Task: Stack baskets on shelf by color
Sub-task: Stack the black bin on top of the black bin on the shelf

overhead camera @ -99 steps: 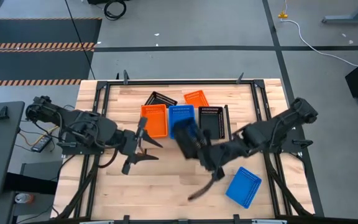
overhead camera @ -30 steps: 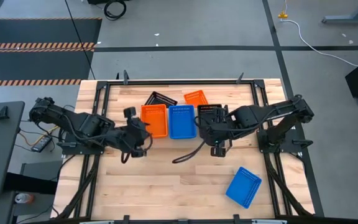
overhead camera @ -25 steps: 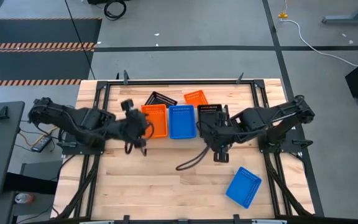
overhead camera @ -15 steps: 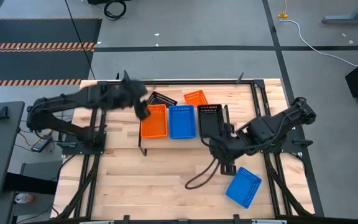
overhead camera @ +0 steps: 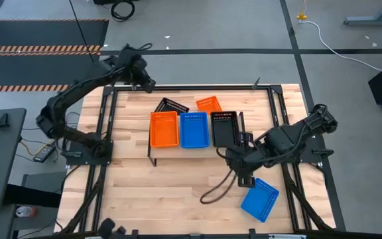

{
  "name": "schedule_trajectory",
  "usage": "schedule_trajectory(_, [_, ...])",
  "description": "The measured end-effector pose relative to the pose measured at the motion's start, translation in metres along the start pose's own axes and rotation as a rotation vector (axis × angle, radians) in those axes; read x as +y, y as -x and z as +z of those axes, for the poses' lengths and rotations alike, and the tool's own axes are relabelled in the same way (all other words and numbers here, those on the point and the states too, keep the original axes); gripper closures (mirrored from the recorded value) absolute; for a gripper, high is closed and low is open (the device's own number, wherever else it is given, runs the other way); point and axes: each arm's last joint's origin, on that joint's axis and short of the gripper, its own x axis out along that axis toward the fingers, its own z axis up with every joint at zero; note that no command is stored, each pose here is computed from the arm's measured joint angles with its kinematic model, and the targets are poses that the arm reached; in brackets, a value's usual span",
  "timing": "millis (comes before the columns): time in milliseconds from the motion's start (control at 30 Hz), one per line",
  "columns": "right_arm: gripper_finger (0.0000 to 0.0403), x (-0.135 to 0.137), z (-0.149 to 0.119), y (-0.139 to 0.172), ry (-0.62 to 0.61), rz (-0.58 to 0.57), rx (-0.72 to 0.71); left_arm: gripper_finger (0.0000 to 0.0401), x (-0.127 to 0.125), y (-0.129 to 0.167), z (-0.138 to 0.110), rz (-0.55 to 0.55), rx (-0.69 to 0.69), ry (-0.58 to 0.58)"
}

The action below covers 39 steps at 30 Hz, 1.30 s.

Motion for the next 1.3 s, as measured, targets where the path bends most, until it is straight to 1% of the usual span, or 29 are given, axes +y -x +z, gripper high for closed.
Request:
schedule_trajectory(100, [0.0204,-0.013,0.007,-0.003,0.002,-0.023,0.004,0.0229,0.008,-0.031,-0.001,0.007,0.107,-0.015])
schedule_trajectory(167, [0.0204,-0.023,0.012,-0.006,-0.022,-0.039,0.006,0.0229,0.015,-0.05,-0.001,-0.008,0.162,-0.002])
schedule_trajectory(233, [0.0204,-0.031,0.014,-0.007,-0.072,-0.032,0.024,0.0229,0.02,-0.066,-0.003,-0.079,0.209,0.019])
schedule_trajectory(333, [0.0204,-0.034,0.012,-0.008,-0.16,0.025,0.094,0.0229,0.026,-0.08,-0.005,-0.201,0.252,0.052])
schedule_trajectory(400, [0.0204,-0.03,0.008,-0.007,-0.204,0.052,0.141,0.0229,0.028,-0.083,-0.005,-0.233,0.256,0.053])
schedule_trajectory(567, [0.0204,-0.014,-0.002,-0.003,-0.242,0.073,0.175,0.0229,0.027,-0.095,-0.006,-0.228,0.28,0.032])
schedule_trajectory(833, [0.0204,-0.002,-0.008,0.0,-0.203,0.043,0.144,0.0229,0.026,-0.129,-0.014,-0.222,0.36,0.036])
schedule_trajectory(1133, [0.0204,0.0,-0.01,0.001,-0.18,0.042,0.144,0.0229,0.027,-0.157,-0.025,-0.213,0.449,0.052])
schedule_trajectory(1300, [0.0204,0.0,-0.01,0.001,-0.169,0.041,0.145,0.0229,0.025,-0.165,-0.028,-0.223,0.472,0.045])
